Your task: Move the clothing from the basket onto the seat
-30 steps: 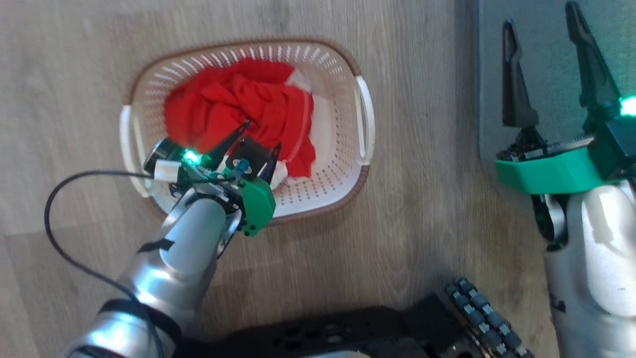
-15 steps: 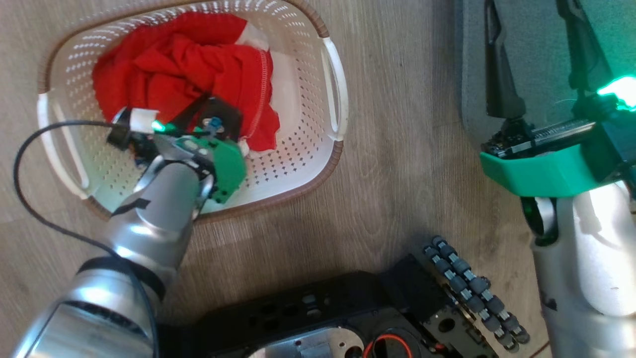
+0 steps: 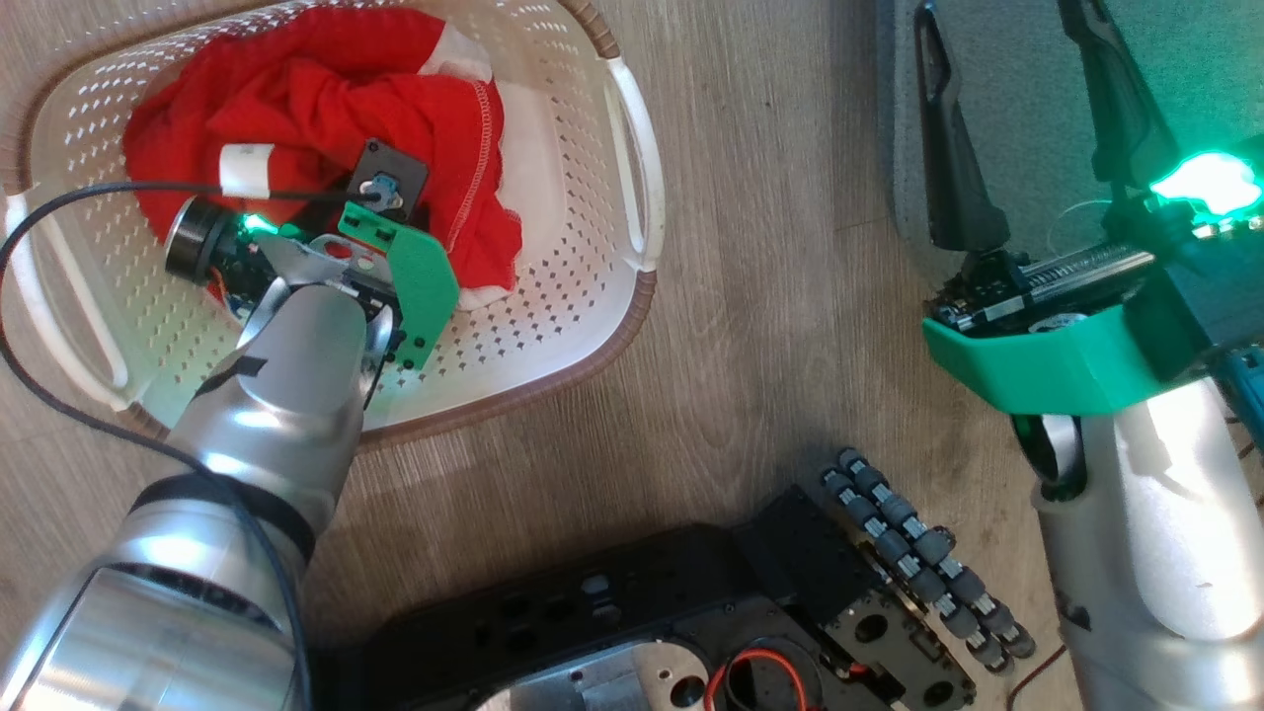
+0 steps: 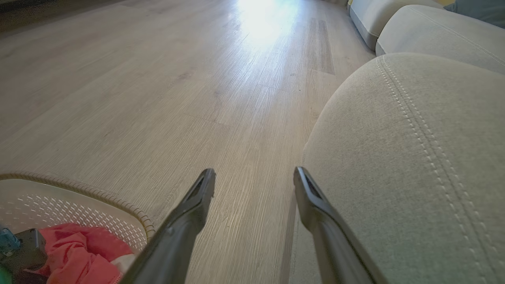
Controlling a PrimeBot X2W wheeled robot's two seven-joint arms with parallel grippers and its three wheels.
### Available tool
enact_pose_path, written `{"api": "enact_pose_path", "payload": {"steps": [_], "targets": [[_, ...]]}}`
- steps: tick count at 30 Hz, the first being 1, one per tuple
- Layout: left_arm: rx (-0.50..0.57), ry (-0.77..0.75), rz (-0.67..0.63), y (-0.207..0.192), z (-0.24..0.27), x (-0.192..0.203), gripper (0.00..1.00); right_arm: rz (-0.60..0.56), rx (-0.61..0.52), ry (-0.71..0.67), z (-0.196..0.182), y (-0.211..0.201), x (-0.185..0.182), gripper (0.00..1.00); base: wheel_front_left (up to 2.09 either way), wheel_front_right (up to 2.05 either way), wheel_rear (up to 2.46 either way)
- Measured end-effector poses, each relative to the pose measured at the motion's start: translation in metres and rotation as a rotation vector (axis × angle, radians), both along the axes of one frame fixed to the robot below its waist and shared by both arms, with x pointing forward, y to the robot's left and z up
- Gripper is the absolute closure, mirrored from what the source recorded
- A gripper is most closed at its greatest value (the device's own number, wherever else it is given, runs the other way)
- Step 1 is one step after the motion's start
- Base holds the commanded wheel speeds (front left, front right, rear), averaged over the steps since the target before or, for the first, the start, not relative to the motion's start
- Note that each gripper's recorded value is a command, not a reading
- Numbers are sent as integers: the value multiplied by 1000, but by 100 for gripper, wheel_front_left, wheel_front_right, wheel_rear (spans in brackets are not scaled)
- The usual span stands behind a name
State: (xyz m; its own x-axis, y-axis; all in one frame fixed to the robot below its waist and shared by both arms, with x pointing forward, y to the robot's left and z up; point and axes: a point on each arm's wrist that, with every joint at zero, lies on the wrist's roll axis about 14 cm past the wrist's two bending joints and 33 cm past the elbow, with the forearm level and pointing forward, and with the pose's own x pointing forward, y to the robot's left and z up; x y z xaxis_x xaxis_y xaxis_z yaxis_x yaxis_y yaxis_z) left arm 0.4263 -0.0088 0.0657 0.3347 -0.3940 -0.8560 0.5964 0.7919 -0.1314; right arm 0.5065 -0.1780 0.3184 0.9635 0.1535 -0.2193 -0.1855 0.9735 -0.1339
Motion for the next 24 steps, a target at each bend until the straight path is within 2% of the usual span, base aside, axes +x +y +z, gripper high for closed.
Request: {"api": "enact_pose_path", "payload": {"steps": [1,2,3,15,24], "targets": [[2,13,9,1,-1,-1,0,-1,3,-2,1,0,0,0,0,0,0],[6,22,11,1,-2,-2,17,-3,6,-2,0,0,0,0,0,0,0],[3,49,6,1,-4,-6,100,-3,7,0,-1,0,0,0,0,0,0],[-21,51,11,3,6,-2,100,-6,32,-16,6,2,4,0,0,0,0],[-53,-7,50,10,36,-1,100,-6,42,-95,42,1,19,0,0,0,0]]}}
